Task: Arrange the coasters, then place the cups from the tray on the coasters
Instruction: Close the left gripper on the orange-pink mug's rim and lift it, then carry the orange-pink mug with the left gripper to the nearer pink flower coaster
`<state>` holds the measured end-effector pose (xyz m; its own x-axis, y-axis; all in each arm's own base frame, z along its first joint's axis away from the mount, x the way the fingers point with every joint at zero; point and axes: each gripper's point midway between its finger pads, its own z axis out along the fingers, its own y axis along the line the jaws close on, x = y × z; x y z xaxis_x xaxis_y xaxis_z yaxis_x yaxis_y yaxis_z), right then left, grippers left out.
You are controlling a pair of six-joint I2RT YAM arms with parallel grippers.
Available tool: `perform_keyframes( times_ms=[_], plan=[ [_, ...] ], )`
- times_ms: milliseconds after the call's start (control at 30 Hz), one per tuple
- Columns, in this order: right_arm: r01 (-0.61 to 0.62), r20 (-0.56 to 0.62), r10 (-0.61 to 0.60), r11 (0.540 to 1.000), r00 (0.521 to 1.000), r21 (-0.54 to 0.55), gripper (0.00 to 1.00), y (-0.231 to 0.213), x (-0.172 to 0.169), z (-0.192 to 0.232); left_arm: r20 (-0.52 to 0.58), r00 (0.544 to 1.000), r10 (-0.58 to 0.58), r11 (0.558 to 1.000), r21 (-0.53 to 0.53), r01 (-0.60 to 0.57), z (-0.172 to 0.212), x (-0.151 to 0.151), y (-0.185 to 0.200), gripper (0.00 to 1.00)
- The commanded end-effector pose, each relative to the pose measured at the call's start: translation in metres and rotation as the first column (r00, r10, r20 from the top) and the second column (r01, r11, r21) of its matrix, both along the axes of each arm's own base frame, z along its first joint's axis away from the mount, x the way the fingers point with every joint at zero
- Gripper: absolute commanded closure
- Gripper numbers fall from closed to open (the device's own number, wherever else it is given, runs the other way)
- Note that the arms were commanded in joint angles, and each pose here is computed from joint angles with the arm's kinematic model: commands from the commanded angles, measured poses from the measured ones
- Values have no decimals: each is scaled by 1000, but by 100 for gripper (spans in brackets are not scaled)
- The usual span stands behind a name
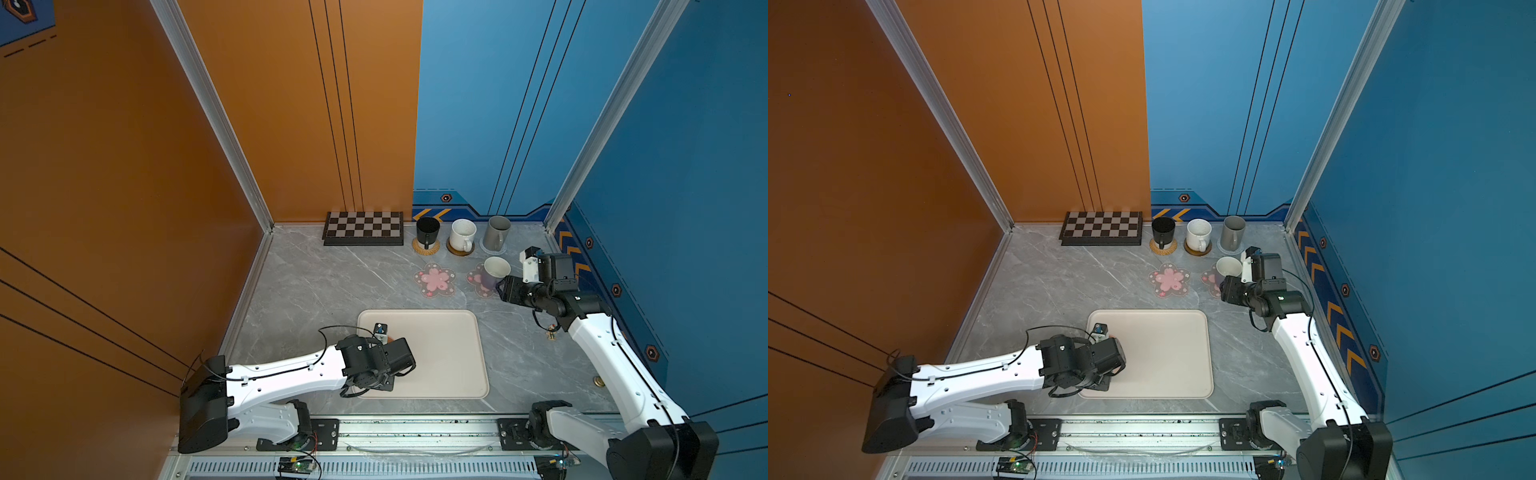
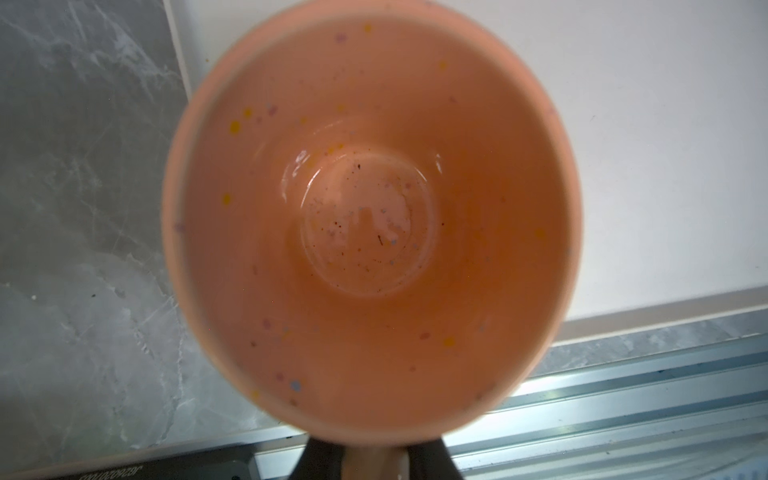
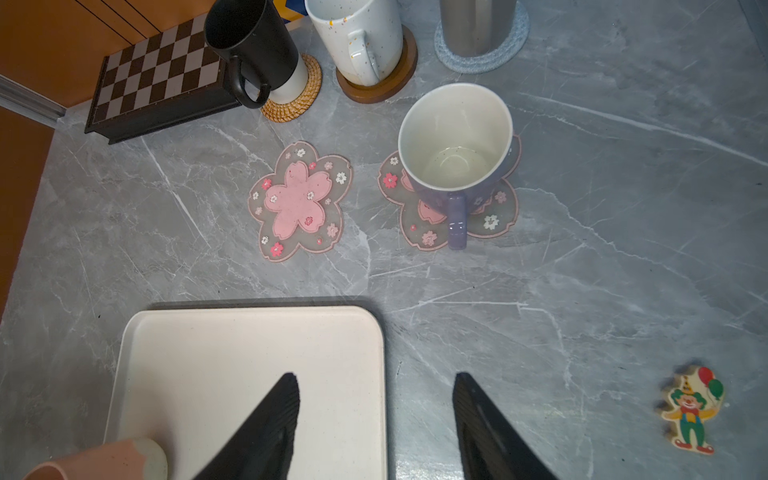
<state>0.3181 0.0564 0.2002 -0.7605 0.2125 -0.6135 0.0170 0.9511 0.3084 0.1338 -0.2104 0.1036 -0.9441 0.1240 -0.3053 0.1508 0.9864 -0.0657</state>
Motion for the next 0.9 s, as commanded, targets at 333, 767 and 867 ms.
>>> perform_keyframes(
  times_ms=[333,767,867],
  plan=[
    [-30,-41,28,999,999,-45,39,0,6,-13,101,987,-125,992,-1,126,45,58,-56,100],
    [-24,-53,19,995,998,-95,39,-9,8,-19,171,965,-197,980,23,196,62,123,-107,100],
    [-28,-57,22,994,998,-101,40,-9,8,-19,193,961,-199,979,11,201,68,139,-113,100]
  ],
)
